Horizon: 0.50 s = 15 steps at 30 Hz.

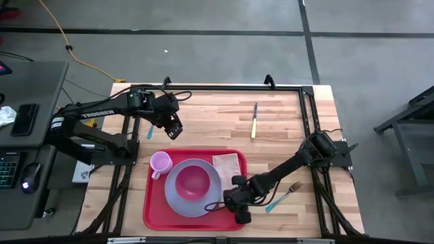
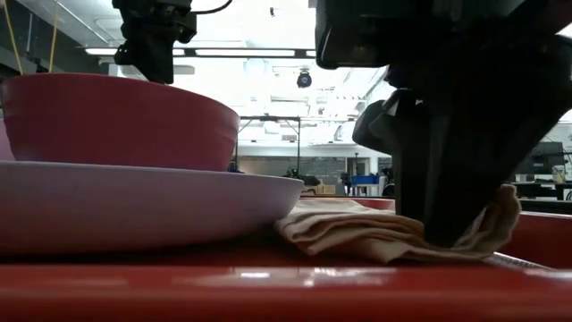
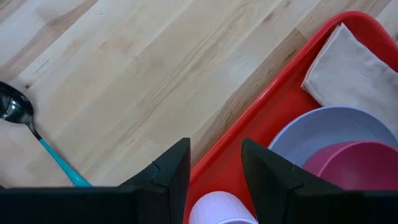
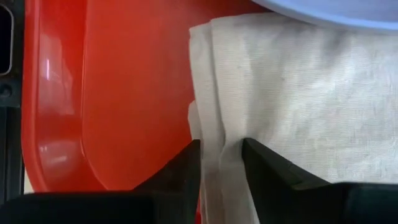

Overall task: Set up tray
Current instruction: Put the peach napkin to the right of the purple plate on the orange serving tray

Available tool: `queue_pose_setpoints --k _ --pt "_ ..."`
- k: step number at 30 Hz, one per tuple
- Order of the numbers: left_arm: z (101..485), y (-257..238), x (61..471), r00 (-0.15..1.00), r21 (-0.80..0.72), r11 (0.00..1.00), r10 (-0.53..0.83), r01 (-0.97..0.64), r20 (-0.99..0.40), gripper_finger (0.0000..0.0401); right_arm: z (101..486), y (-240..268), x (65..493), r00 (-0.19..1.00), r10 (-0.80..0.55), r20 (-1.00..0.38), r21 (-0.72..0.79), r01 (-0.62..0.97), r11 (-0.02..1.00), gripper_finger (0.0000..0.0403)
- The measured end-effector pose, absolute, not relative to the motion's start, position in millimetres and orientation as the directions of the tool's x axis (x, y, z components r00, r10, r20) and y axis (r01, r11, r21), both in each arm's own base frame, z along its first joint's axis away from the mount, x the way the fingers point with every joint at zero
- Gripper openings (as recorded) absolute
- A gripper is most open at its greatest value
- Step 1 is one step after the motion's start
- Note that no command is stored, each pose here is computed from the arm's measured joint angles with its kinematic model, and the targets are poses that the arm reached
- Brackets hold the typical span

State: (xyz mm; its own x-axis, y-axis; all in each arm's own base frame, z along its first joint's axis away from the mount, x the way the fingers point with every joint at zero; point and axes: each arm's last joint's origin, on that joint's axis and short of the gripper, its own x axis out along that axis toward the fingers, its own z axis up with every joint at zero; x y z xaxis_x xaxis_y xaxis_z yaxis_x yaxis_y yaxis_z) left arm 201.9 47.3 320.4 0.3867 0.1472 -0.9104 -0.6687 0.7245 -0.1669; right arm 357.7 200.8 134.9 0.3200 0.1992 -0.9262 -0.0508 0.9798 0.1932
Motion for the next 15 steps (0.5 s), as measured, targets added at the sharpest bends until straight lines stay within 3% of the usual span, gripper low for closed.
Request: queue_pose_setpoints --k 15 --pt "320.4 47.3 201.8 0.387 -0.166 0.725 0.148 -0.668 -0.91 0.0175 134.1 206.3 360.6 0.328 0.266 -0.907 0.255 -0.075 0.964 0.0014"
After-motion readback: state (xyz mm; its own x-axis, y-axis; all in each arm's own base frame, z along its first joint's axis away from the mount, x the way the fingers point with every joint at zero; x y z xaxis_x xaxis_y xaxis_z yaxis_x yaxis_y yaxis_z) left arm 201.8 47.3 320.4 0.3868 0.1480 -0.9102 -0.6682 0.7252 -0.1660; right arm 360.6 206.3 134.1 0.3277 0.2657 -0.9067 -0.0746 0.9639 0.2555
